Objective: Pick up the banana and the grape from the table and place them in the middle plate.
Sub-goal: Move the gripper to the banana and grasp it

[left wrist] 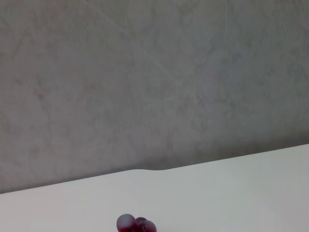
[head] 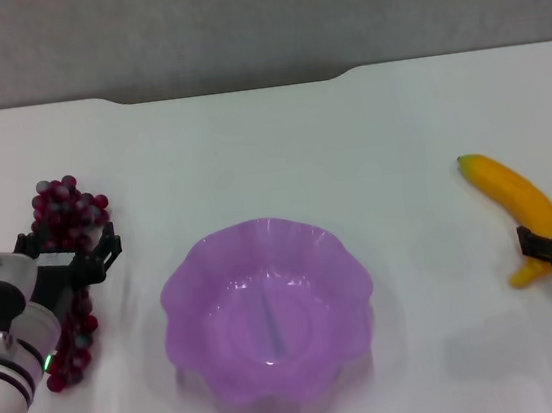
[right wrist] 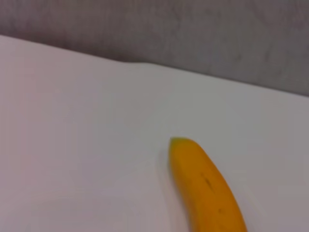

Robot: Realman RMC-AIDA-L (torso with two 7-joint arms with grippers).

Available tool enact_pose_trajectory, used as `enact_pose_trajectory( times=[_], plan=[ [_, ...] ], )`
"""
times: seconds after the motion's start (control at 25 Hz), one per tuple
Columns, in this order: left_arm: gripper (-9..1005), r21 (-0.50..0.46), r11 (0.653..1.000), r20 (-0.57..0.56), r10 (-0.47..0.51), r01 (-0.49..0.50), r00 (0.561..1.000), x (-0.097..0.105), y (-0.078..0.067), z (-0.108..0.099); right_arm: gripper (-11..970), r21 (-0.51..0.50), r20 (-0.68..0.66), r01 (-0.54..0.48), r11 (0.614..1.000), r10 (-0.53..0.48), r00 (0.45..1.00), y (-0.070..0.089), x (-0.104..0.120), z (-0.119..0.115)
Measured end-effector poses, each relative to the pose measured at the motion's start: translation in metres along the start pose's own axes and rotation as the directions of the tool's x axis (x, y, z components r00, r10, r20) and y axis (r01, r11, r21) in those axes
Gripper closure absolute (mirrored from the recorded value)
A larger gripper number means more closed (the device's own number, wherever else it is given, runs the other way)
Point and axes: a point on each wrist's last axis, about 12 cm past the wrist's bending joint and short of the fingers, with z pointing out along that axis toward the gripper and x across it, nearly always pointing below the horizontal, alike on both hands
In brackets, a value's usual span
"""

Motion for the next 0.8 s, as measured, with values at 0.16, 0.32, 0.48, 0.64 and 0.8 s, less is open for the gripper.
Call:
enact_pose_trajectory(
  times=[0.16,0.32,0.48,0.64,0.8],
  plan=[
    [104,-0.002,1.000,-0.004,0.000,0.000,1.000,0.002,0.000,-0.001,76,0.009,-0.026,-0.015,1.000,0.016,1.000,-0.001,0.012,-0.005],
    [104,-0.004,1.000,-0.007,-0.001,0.001,1.000,0.003,0.001,-0.002,88,0.011,-0.012,-0.013,1.000,0.013,1.000,-0.003,0.008,-0.004],
    [104,0.000,1.000,-0.009,0.004,-0.004,1.000,0.004,0.000,-0.002,107,0.005,0.024,0.005,1.000,-0.005,1.000,-0.004,-0.009,0.002],
    [104,0.009,1.000,-0.007,0.007,-0.007,1.000,0.003,-0.002,-0.002,125,0.008,0.020,0.006,1.000,-0.006,1.000,-0.005,-0.009,0.002],
    [104,0.009,1.000,-0.008,0.007,-0.007,1.000,0.003,-0.002,-0.002,143,0.014,0.006,-0.001,1.000,0.001,1.000,-0.005,-0.004,0.000]
  ],
)
